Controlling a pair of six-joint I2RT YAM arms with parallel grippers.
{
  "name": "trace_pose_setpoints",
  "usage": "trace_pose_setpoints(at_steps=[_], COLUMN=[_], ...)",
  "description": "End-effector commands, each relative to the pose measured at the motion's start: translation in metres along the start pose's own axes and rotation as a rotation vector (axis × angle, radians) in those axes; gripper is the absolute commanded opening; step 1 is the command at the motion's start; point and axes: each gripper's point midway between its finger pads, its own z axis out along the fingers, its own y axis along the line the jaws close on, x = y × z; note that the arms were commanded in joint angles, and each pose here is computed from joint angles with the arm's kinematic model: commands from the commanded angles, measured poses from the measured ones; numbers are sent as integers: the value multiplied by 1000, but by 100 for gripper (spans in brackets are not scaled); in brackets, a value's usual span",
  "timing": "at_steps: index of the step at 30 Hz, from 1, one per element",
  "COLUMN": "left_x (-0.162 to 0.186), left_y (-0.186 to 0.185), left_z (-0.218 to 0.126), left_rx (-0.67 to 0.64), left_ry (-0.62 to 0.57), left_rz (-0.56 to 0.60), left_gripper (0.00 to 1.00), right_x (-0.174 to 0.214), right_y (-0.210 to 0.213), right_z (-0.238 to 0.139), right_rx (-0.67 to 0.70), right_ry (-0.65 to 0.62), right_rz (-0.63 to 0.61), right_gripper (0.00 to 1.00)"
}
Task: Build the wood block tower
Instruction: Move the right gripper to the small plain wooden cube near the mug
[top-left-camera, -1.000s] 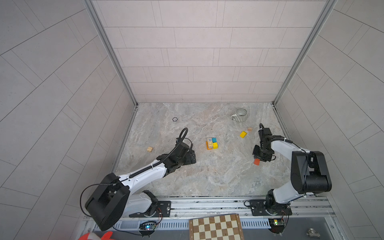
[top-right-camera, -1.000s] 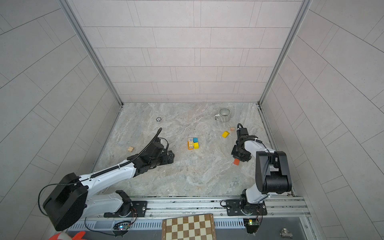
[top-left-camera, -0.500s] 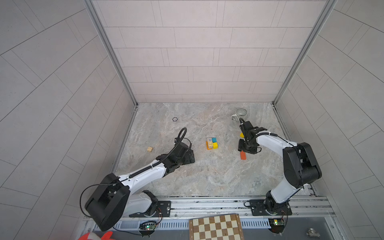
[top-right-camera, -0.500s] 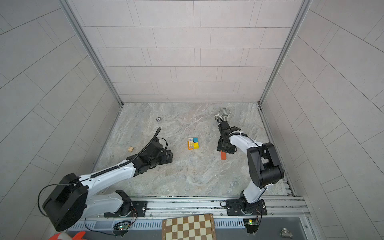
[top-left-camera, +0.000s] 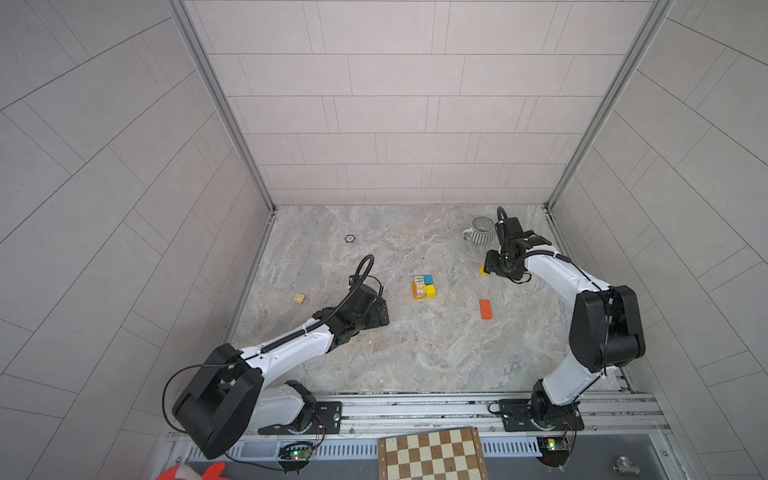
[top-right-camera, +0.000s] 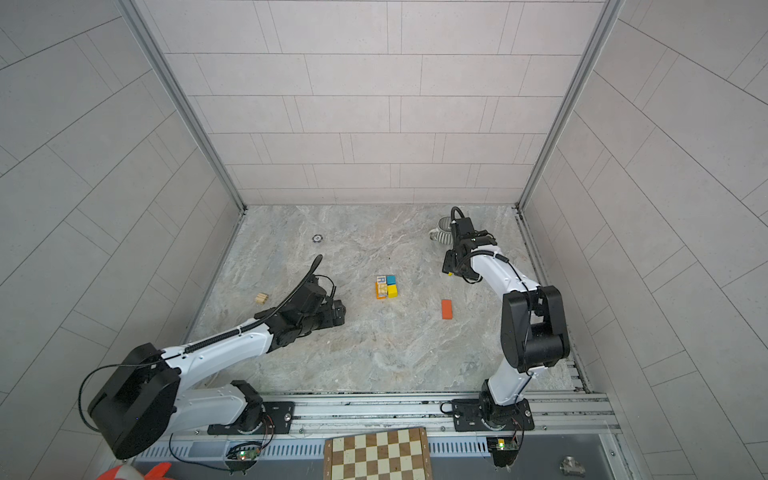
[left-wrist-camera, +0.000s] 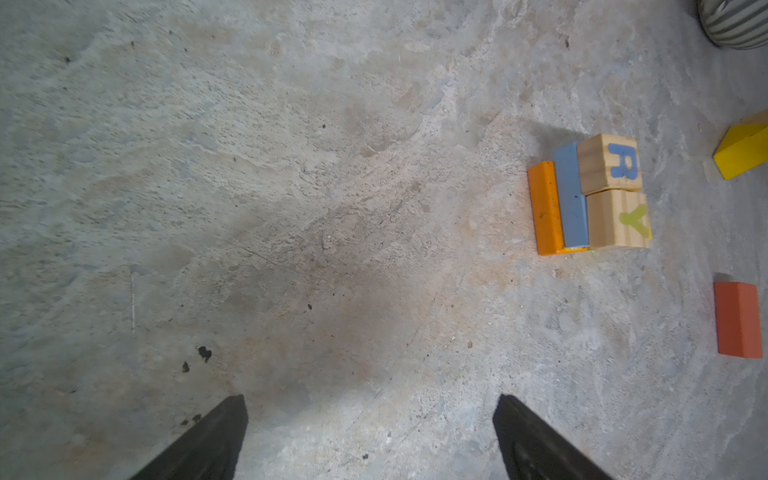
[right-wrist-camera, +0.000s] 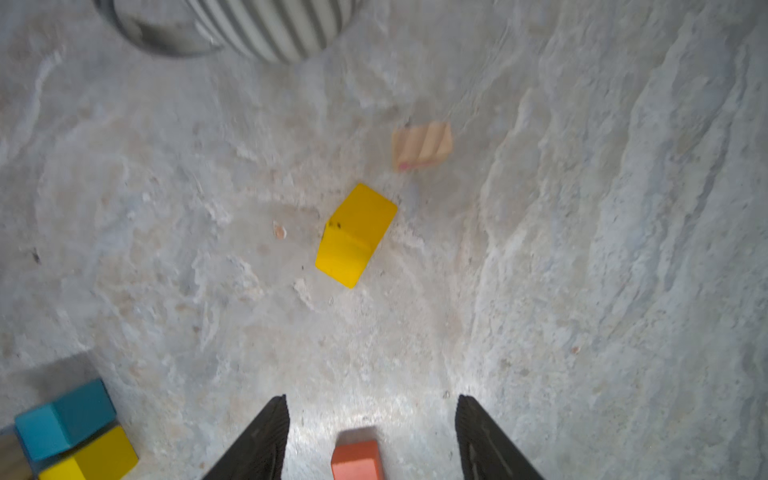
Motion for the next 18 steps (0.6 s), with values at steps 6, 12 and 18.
trace_pose_setpoints(at_steps=[6,12,18], left_x=[-7,-8,-7], left_y=[-5,-6,-9], left_z=[-1,1,6], left_rx=[35,49,56], left_ry=[-40,-52,-42], left_rz=[24,23,26], left_gripper=[99,99,99], right_x=[-52,-68,-72], right_y=[-13,-23,-15], right_z=[35,52,66], right_rx=[12,-36,-76], right_ry=[-82,-108,-77], right_rz=[-14,36,-10], right_gripper=[52,56,64])
